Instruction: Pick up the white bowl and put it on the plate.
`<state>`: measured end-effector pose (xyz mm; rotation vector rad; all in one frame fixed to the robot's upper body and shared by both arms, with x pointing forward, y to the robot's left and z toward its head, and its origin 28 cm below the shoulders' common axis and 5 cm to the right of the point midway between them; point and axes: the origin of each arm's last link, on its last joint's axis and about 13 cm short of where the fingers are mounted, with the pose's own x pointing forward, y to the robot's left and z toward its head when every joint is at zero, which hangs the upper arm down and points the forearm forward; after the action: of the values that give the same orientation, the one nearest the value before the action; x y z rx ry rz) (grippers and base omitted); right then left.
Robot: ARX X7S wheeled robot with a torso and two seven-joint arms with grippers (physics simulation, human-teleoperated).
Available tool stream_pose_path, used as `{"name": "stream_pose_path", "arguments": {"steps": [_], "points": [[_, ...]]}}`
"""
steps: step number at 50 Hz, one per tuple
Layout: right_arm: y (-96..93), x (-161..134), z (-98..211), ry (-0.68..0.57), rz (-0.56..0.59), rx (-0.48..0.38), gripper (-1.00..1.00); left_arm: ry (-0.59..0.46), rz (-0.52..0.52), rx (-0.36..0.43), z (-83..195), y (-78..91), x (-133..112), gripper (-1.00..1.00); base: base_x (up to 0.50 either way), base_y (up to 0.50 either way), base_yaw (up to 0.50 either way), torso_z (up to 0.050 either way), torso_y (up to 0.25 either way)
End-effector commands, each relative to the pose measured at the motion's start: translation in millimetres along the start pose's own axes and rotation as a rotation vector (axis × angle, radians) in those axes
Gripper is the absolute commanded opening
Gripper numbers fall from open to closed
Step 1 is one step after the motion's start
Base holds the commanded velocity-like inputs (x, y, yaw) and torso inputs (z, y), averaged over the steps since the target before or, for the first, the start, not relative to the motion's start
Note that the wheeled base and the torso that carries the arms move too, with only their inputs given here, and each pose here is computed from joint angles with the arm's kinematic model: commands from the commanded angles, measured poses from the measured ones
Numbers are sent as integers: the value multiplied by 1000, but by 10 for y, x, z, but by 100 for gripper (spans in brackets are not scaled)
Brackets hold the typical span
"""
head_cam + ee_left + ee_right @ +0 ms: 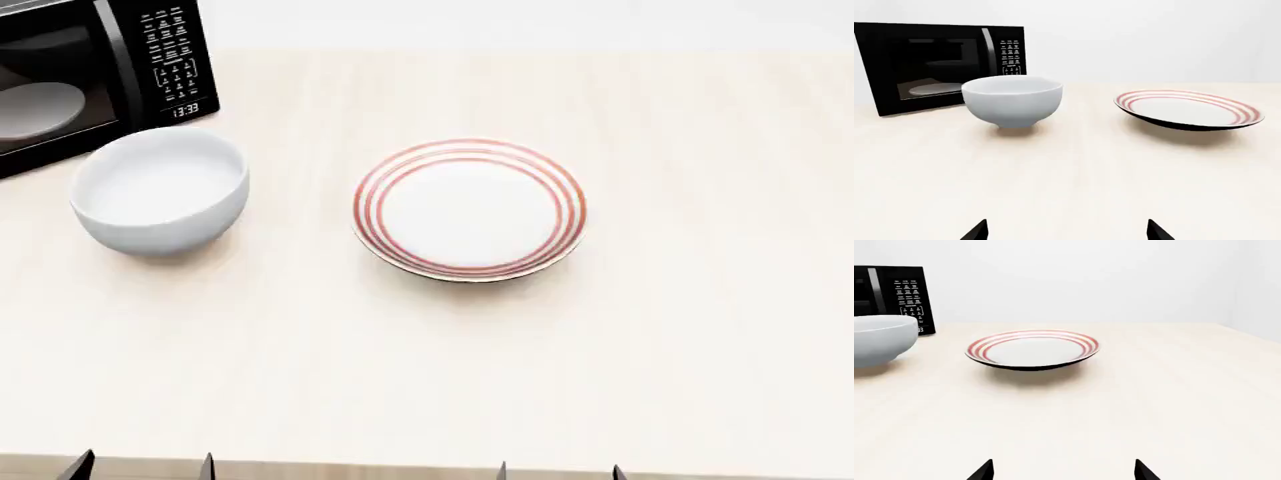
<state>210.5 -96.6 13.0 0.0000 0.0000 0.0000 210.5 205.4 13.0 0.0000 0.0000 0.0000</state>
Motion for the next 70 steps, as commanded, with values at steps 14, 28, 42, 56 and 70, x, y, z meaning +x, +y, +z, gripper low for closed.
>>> {"name": "stream_pose_path", "arguments": {"steps": [14, 28, 42, 56, 70], "points": [[3, -6, -1, 7, 9, 8, 100, -5, -40, -48, 25, -2, 0, 100, 0, 0, 0, 0, 0], [64, -79, 255, -69, 27, -55, 100, -4, 81, 58, 175, 10, -57, 100, 0, 0, 0, 0, 0], [145, -341, 1079, -296, 50, -84, 100, -269, 68, 81, 1081, -57, -389, 100, 0, 0, 0, 0, 0], [121, -400, 1181, -355, 12, -69, 100, -386, 52, 85, 1439, -88, -604, 100, 0, 0, 0, 0, 0], [81, -386, 1160, -370, -34, -55, 100, -388, 53, 86, 1425, -79, -584, 100, 0, 0, 0, 0, 0]]}}
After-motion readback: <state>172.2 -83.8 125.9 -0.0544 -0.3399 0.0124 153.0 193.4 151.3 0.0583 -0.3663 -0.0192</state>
